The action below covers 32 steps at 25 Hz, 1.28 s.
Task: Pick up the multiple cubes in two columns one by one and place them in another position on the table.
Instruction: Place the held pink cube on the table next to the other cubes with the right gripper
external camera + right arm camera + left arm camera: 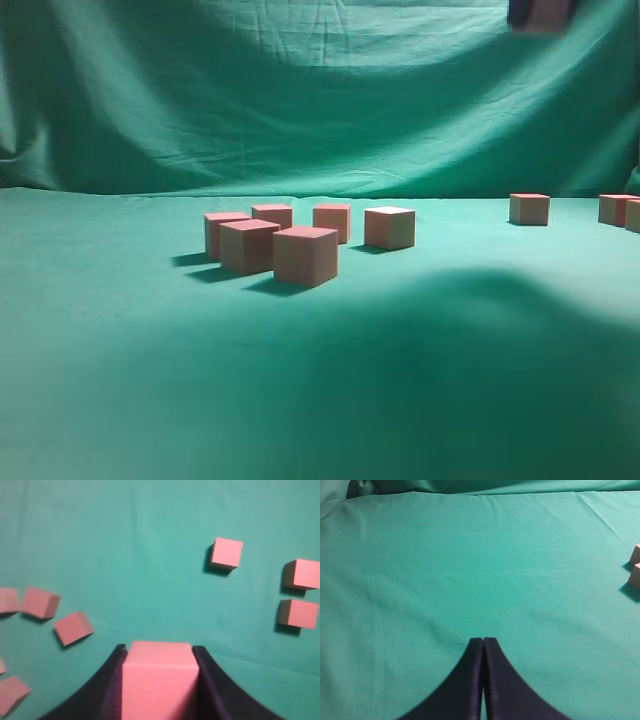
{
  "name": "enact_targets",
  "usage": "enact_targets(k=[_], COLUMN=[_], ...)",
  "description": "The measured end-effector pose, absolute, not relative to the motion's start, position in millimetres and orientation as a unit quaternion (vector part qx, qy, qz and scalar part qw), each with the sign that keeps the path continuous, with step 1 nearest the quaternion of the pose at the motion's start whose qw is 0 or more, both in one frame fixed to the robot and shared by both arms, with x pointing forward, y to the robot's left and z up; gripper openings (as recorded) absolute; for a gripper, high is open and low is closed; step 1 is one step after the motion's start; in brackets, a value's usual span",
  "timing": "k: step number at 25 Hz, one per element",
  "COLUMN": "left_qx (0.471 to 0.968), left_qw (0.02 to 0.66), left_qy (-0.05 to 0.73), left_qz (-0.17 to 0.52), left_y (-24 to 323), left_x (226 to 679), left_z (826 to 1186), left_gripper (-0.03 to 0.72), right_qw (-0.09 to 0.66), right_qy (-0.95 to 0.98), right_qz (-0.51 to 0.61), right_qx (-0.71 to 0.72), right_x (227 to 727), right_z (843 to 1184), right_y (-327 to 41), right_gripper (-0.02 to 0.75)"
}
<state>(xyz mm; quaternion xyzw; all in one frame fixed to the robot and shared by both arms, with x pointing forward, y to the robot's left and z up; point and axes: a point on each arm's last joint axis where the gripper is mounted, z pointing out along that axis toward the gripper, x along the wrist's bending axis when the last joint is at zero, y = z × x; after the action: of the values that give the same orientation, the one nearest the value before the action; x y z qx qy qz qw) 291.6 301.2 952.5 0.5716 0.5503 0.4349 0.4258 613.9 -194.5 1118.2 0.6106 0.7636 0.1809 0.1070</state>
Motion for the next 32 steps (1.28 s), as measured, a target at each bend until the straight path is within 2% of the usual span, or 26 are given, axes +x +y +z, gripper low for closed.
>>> enact_targets(k=[4,8,11,20,27,32], left_qx=[0.572,0.572,0.572,0.572,0.572,0.572], left_qw=[0.426,0.426,0.426,0.426,0.426,0.426], left_qy=[0.550,0.550,0.550,0.550,0.550,0.550], left_qz=[0.435,0.435,0.435,0.435,0.435,0.435], left_y=[301,301,301,301,301,301], left_x=[292,292,292,292,292,292], left_z=[953,953,953,953,953,953], left_gripper=[0.000,0.000,0.000,0.000,0.000,0.000], right_qw=[0.118,0.112,0.084,0.025,0.082,0.114], right_qy=[0.786,0.816,0.850,0.901,0.865,0.871], right_qz=[0.216,0.236,0.218,0.164,0.157,0.113], right_qx=[0.567,0.516,0.472,0.401,0.470,0.464], right_x=[576,539,506,432,434,448], right_z=[1157,1171,1158,1084,1070,1044], right_y=[-169,-138,-111,-55,-55,-48], right_gripper=[0.266,0.266,0.266,0.266,0.266,0.266])
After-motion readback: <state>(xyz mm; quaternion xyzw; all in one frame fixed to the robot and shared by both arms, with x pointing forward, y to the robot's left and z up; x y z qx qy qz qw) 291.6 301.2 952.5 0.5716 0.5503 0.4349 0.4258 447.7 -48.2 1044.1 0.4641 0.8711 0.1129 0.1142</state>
